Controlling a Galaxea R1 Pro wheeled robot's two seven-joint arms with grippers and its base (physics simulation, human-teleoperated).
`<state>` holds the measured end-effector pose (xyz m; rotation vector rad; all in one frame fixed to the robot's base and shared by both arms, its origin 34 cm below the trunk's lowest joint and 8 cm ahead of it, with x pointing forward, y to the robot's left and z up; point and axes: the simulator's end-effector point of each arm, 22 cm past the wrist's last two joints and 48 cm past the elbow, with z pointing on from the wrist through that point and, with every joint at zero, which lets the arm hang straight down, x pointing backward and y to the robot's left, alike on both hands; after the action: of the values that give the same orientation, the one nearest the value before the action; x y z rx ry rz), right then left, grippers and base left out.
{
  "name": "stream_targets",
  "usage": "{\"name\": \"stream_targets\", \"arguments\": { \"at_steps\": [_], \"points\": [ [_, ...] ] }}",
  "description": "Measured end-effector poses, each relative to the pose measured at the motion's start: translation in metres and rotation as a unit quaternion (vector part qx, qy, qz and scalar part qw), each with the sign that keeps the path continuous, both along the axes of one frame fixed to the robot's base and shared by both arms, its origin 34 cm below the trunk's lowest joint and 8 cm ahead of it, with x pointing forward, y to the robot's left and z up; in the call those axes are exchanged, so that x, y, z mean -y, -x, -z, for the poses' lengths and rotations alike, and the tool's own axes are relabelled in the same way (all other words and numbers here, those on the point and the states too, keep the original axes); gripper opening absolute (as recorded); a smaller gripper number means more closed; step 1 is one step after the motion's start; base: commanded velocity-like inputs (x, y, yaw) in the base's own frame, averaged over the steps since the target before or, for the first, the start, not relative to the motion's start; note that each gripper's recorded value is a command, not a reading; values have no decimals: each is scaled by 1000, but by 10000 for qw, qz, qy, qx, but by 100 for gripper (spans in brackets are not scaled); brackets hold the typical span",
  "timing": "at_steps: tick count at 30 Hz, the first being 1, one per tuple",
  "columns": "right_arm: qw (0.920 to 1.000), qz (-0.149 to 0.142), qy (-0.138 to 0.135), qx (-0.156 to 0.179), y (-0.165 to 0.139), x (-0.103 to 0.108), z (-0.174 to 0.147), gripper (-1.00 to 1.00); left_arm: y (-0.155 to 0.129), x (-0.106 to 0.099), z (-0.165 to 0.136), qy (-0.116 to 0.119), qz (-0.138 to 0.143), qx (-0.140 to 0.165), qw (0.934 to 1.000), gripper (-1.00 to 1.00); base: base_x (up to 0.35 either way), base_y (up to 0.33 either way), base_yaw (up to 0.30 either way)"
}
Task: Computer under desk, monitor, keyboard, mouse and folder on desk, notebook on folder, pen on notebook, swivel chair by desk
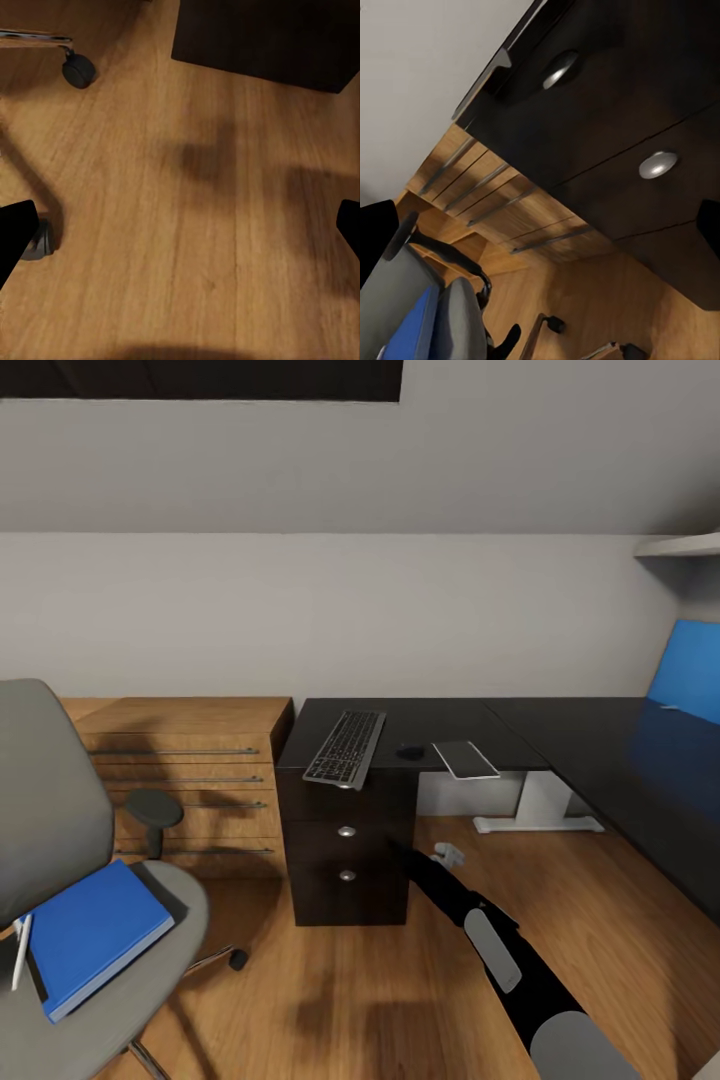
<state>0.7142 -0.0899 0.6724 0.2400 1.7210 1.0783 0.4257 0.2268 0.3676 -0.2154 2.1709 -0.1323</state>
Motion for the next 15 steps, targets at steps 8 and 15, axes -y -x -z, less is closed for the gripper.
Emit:
{"name": "stream_targets", "arguments": {
  "at_steps": [8,15],
  "points": [
    [9999,-106,-71,89,3,-3,-4,100,0,1,0,3,6,-3,10000,100,0,9,0],
    [9994,-230,-153,192,6,-8,-9,100,0,2,0,6,18,-3,10000,100,0,0,0]
  ]
}}
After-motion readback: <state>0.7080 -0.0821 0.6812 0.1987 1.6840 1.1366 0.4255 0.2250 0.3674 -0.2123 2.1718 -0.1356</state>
